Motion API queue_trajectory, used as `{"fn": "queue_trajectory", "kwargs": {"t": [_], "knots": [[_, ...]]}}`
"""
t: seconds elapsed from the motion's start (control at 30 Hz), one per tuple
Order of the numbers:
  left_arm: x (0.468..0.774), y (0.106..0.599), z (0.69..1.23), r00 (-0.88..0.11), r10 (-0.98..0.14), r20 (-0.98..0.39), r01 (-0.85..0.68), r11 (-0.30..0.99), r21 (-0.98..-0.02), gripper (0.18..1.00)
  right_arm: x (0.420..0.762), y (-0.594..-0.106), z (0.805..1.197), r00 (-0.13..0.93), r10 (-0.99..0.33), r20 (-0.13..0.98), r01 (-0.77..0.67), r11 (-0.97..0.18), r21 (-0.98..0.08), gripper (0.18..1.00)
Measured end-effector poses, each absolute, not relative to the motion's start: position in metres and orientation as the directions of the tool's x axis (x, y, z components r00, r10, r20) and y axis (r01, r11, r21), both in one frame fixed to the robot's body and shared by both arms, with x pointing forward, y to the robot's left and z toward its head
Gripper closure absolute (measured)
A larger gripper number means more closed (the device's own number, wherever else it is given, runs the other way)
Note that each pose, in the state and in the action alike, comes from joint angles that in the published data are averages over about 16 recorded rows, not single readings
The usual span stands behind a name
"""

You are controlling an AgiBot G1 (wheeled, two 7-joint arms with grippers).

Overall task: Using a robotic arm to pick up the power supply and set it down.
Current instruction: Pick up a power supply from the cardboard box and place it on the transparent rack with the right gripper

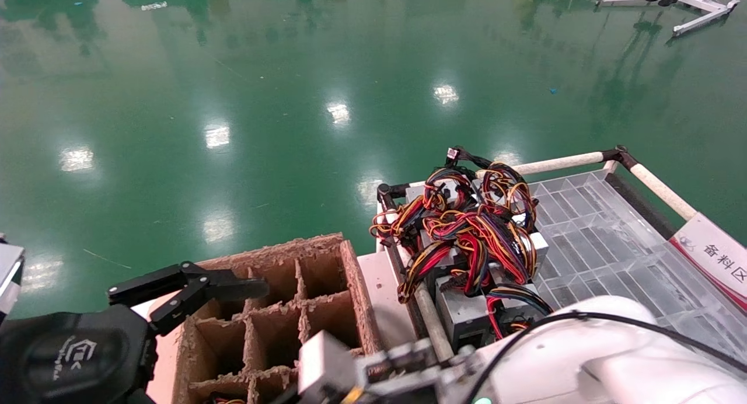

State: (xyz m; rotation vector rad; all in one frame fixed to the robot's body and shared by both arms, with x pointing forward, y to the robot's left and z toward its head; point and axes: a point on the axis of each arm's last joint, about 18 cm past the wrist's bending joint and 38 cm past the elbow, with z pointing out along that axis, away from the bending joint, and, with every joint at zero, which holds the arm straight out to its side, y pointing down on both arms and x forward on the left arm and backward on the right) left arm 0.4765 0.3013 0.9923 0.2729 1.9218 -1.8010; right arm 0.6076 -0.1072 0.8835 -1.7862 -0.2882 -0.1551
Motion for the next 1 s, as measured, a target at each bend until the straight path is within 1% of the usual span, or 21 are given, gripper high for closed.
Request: {"fn": "queue_trajectory", "kwargs": {"t": [0.2, 0.4, 1.0], "knots": [[0.476, 0.301, 0.992, -0.861, -0.182, -0.476, 0.463, 0.110, -0.879, 0.184, 0.603, -0.138, 0.913, 0.952, 0.057, 0.302, 0.306, -0.079, -0.949, 0.959], [0.476, 0.301, 0.992, -0.861, -0.182, -0.476, 0.463, 0.110, -0.879, 0.184, 0.592, -0.169, 0.940, 0.934, 0.015, 0.357, 0.357, 0.006, -0.934, 0.960], [0.476, 0.301, 0.992, -0.861, -0.182, -0.476, 0.463, 0.110, -0.879, 0.184, 0.546, -0.252, 0.991, 0.872, -0.096, 0.479, 0.487, 0.092, -0.868, 0.961]]}}
